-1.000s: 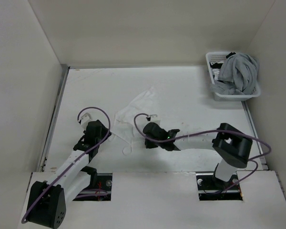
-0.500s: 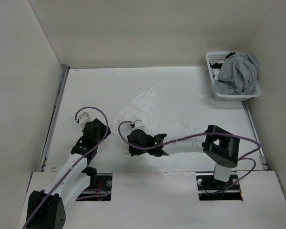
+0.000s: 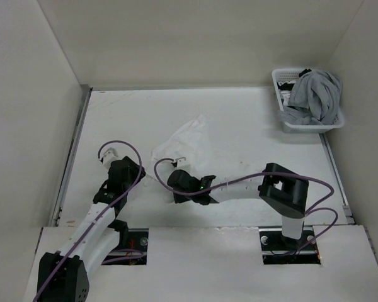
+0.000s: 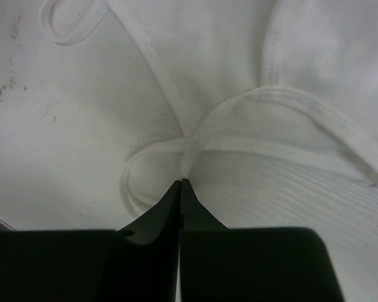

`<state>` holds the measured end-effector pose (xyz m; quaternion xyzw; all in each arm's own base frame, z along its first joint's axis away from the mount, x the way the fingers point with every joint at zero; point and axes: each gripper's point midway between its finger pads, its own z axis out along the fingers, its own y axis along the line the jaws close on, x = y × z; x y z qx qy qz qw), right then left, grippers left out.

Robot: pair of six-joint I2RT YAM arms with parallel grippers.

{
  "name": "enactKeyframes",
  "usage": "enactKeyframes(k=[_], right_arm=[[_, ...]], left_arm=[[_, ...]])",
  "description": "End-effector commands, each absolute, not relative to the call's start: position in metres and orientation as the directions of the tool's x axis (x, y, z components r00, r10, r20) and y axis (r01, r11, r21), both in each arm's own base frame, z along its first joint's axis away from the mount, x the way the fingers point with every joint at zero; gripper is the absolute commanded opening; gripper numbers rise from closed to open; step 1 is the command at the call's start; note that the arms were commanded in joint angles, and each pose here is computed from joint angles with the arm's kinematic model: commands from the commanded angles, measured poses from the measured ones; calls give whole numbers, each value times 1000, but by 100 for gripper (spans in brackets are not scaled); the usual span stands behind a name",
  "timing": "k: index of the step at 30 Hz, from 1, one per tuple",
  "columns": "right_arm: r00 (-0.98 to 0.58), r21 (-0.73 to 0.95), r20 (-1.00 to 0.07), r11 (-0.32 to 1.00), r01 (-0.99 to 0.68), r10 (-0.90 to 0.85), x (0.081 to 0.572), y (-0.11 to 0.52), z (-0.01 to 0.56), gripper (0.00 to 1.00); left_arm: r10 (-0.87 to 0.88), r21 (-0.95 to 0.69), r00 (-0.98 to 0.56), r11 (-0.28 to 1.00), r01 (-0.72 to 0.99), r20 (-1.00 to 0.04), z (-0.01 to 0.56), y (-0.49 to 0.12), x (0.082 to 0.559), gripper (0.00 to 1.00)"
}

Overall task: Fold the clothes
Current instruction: Flatten the tank top out

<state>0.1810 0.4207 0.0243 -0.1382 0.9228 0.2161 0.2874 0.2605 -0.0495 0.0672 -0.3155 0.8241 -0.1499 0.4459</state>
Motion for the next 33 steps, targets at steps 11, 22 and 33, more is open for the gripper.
enactKeyframes(k=[11,22,33], right_arm=[[-765,153,-644,979,-136,-6,203,255,52,1],[-688,112,-710,989,100,150,226,196,65,2],[-691,231,-705,973,-9,161,232,231,66,3]], left_arm=[[-550,-499,-538,828,-254,-639,64,-90,252,43],[-502,-428,-607,860,-278,-615,54,-104,226,35],[-390,-436,-772,885,-164,-501,36,-164,169,39]])
